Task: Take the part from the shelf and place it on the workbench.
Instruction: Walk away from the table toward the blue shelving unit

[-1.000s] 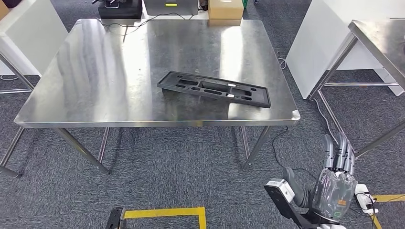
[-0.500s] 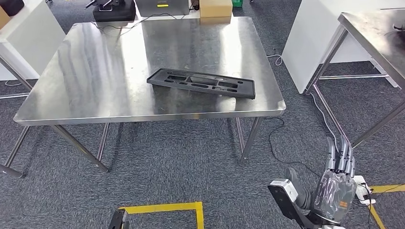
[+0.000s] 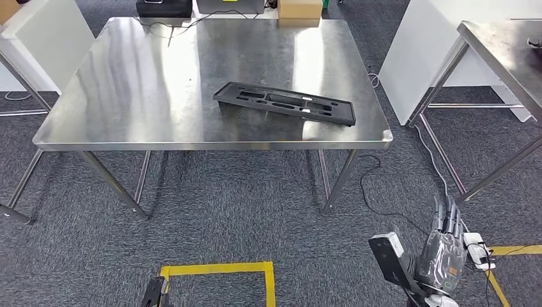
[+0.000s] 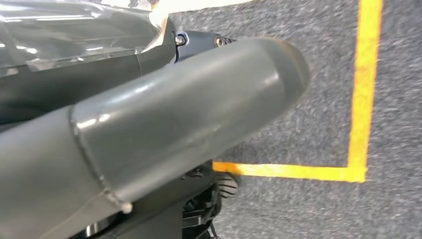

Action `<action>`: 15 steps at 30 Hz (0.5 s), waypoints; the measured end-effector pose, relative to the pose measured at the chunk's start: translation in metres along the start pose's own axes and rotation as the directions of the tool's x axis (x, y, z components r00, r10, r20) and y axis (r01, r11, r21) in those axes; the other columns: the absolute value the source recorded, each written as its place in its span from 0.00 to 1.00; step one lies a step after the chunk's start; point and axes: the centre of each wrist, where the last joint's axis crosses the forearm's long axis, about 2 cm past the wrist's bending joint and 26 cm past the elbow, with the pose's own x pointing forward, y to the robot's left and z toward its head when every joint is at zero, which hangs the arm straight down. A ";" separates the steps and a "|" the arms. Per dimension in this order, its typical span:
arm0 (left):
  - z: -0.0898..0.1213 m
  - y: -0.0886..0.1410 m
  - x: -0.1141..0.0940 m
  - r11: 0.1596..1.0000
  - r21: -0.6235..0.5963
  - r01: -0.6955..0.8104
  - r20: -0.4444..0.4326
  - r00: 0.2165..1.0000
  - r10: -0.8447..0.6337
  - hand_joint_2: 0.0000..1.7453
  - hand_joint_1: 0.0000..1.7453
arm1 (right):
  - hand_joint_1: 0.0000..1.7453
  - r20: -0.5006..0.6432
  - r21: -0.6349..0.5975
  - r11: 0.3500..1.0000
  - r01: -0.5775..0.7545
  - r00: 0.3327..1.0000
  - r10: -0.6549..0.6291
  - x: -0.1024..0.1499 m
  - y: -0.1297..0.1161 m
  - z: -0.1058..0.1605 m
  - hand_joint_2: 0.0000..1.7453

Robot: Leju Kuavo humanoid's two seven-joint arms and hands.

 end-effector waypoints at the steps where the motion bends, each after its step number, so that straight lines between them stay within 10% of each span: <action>1: 0.000 0.000 0.000 1.000 -0.001 0.001 -0.003 1.000 -0.001 0.00 0.00 | 0.00 -0.026 0.019 1.000 0.014 1.000 -0.013 -0.009 0.008 0.001 0.00; 15: 0.000 -0.004 0.000 1.000 -0.011 0.004 -0.016 1.000 -0.004 0.00 0.00 | 0.00 -0.338 0.150 0.983 0.102 0.940 -0.046 -0.074 0.065 0.017 0.00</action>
